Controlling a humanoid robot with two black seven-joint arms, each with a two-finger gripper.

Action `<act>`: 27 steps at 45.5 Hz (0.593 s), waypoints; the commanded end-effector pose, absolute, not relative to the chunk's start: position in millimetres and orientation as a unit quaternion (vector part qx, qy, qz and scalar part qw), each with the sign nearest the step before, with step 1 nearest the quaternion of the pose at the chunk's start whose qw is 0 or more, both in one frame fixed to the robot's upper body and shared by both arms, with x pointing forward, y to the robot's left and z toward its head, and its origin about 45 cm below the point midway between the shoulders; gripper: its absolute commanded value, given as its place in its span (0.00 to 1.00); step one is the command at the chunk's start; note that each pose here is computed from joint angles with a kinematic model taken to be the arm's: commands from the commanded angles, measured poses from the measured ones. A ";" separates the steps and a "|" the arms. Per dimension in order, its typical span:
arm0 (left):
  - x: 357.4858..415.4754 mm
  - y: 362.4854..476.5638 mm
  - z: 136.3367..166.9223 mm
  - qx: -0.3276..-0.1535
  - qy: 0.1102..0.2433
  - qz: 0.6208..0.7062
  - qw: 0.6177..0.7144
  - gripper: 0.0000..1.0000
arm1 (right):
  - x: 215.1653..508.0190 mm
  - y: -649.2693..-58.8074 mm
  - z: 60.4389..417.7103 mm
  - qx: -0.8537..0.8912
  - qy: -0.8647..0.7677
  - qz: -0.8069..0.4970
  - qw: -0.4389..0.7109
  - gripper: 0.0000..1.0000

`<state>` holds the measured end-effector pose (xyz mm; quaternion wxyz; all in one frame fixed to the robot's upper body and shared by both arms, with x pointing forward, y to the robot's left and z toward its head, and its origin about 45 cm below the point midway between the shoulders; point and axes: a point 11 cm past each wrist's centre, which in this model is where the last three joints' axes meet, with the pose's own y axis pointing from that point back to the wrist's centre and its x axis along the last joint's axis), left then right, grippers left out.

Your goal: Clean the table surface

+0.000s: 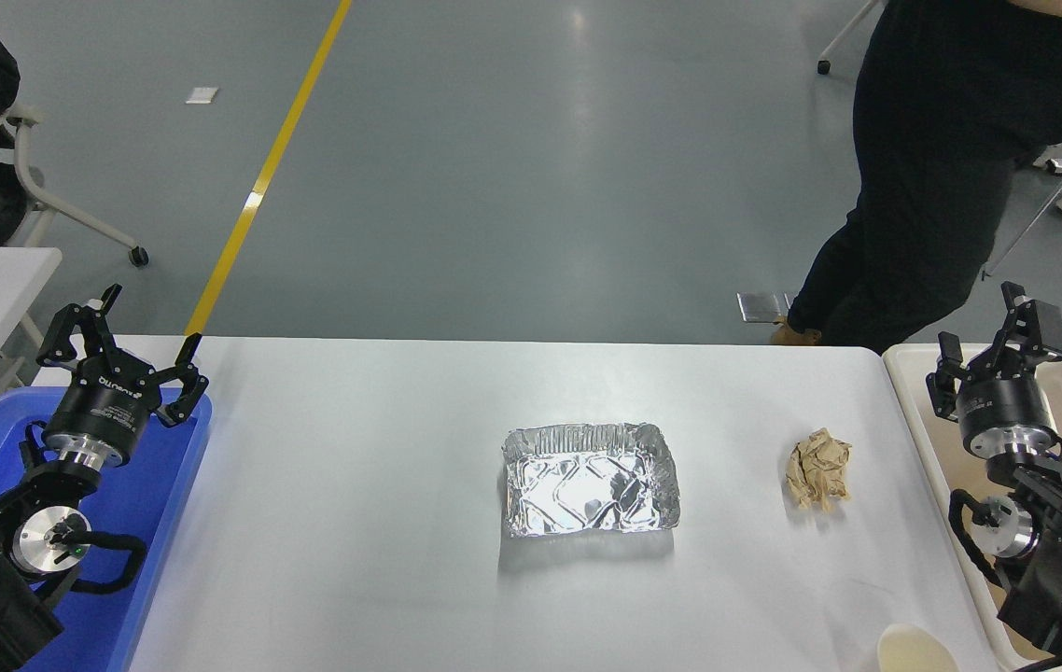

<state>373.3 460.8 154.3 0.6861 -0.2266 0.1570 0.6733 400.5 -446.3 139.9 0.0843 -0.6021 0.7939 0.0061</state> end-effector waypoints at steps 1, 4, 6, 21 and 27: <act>373.3 460.7 154.3 -0.226 0.157 0.673 0.686 1.00 | 400.8 -447.0 140.7 -0.602 0.794 0.005 0.084 0.99; 373.3 460.7 154.3 -0.226 0.157 0.673 0.686 1.00 | 401.3 -446.8 141.3 -0.602 0.794 0.005 0.085 0.99; 373.3 460.7 154.3 -0.226 0.157 0.673 0.686 1.00 | 401.3 -446.9 141.4 -0.602 0.794 0.005 0.085 0.99; 373.3 460.7 154.3 -0.226 0.157 0.673 0.686 1.00 | 399.8 -449.2 140.9 -0.600 0.795 0.004 0.083 0.99; 373.3 460.7 154.3 -0.226 0.157 0.673 0.686 1.00 | 398.9 -451.6 141.3 -0.600 0.796 0.003 0.081 0.99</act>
